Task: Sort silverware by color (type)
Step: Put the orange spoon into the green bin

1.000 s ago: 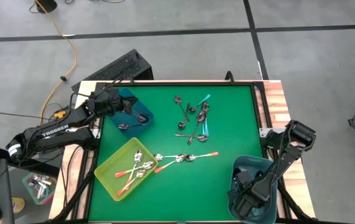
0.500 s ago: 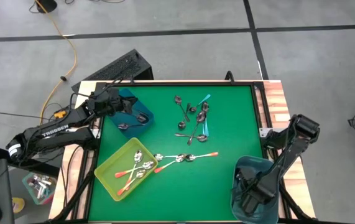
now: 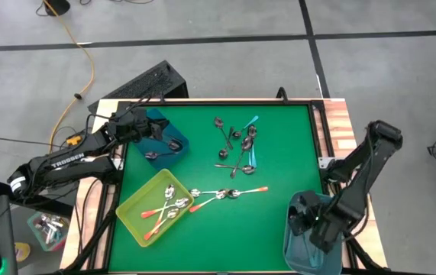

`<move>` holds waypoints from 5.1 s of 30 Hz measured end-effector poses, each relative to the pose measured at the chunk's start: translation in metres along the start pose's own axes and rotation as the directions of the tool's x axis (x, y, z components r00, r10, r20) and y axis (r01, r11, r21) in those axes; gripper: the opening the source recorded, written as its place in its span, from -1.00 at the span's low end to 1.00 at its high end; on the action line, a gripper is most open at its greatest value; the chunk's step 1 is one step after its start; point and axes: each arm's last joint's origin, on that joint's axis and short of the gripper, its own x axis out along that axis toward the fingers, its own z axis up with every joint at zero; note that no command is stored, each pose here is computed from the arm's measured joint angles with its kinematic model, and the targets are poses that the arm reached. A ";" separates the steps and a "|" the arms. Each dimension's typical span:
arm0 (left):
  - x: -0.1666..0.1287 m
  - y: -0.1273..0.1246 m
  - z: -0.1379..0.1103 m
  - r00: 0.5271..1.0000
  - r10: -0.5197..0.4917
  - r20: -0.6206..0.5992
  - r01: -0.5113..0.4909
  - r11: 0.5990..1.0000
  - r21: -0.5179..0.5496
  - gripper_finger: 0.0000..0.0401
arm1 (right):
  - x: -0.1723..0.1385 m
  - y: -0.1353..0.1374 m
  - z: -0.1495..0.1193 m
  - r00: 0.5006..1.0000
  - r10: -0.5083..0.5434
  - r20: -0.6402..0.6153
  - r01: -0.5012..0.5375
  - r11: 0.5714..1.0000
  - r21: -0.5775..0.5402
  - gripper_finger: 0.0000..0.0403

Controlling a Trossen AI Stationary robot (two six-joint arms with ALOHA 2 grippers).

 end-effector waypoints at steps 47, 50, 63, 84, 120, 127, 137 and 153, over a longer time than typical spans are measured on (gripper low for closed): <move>-0.001 -0.009 -0.004 0.945 -0.282 -0.164 0.283 0.959 -0.017 -0.45 | -0.043 0.041 0.250 0.635 0.427 0.644 -0.039 0.850 -0.525 -0.31; -0.001 -0.009 -0.004 0.946 -0.282 -0.164 0.283 0.959 -0.017 -0.45 | -0.026 0.048 0.266 0.665 0.454 0.593 -0.039 0.814 -0.579 -0.31; -0.001 -0.007 -0.004 0.960 -0.238 -0.145 0.237 0.971 -0.025 -0.45 | 0.073 0.071 0.314 0.769 0.417 0.485 -0.023 0.776 -0.631 -0.31; 0.000 -0.005 -0.005 0.975 -0.183 -0.130 0.182 0.983 -0.019 -0.45 | 0.169 0.078 0.292 0.928 0.253 0.273 0.030 0.680 -0.733 -0.31; -0.001 -0.002 -0.009 0.972 -0.157 -0.173 0.157 0.987 -0.012 -0.45 | 0.184 0.068 0.258 0.995 0.045 0.094 0.058 0.510 -0.858 -0.31; -0.001 -0.002 -0.009 0.972 -0.160 -0.174 0.160 0.987 -0.016 -0.45 | 0.184 0.068 0.255 0.994 0.035 0.103 0.071 0.508 -0.859 -0.40; -0.001 -0.002 -0.009 0.973 -0.156 -0.172 0.157 0.988 -0.011 -0.45 | 0.185 0.064 0.257 0.997 0.008 0.079 0.059 0.579 -0.813 -0.95; -0.001 -0.002 -0.008 0.974 -0.154 -0.167 0.155 0.988 -0.002 -0.45 | 0.160 0.073 0.260 0.986 0.086 0.144 0.051 0.663 -0.747 -0.99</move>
